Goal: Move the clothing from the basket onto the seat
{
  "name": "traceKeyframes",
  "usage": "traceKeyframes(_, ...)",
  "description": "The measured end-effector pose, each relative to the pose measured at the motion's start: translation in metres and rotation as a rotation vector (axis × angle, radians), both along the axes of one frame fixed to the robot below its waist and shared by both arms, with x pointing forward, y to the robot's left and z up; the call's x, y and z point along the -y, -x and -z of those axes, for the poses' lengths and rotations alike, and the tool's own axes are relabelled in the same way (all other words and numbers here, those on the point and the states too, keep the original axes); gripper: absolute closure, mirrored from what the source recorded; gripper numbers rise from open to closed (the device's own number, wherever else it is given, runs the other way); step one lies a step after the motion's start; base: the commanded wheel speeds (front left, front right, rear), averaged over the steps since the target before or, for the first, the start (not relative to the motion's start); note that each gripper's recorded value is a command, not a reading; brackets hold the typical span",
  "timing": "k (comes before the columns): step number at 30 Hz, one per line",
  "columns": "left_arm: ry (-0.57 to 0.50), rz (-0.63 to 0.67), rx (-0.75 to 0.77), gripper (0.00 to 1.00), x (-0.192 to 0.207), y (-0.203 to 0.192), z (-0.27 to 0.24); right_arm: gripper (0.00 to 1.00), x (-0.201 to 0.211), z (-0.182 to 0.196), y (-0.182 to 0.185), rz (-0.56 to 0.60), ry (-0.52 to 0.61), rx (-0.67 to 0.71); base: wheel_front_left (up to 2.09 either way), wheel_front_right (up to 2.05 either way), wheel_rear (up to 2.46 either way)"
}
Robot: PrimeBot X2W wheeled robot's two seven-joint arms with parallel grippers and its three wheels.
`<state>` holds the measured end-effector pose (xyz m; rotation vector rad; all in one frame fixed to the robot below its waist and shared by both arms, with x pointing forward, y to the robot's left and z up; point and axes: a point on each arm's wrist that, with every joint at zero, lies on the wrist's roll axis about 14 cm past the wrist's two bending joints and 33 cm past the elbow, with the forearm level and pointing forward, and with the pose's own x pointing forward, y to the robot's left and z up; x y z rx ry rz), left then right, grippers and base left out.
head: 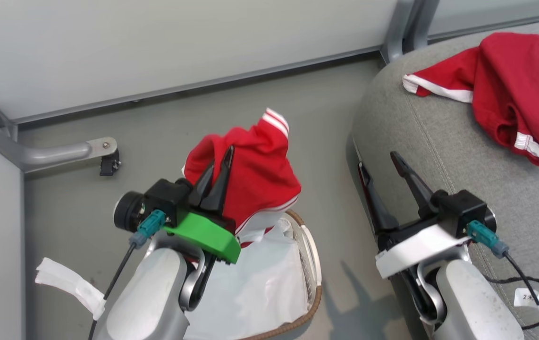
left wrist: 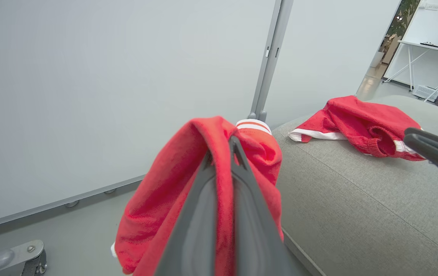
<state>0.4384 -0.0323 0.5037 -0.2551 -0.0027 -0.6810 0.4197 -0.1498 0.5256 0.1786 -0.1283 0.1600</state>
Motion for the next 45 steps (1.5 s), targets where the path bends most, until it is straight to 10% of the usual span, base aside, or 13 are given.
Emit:
traceKeyframes(17, 0.097, -0.007, 0.272, 1.0, -0.005, 0.015, -0.106, 0.0, -0.04, 0.013, 0.027, -0.112, 0.014, -0.041, 0.0, 0.0, 0.0)
traceKeyframes(45, 0.098, 0.037, 0.298, 1.0, -0.003, 0.036, -0.115, 0.0, -0.1, 0.036, -0.008, -0.389, 0.192, -0.092, 0.0, 0.0, 0.0)
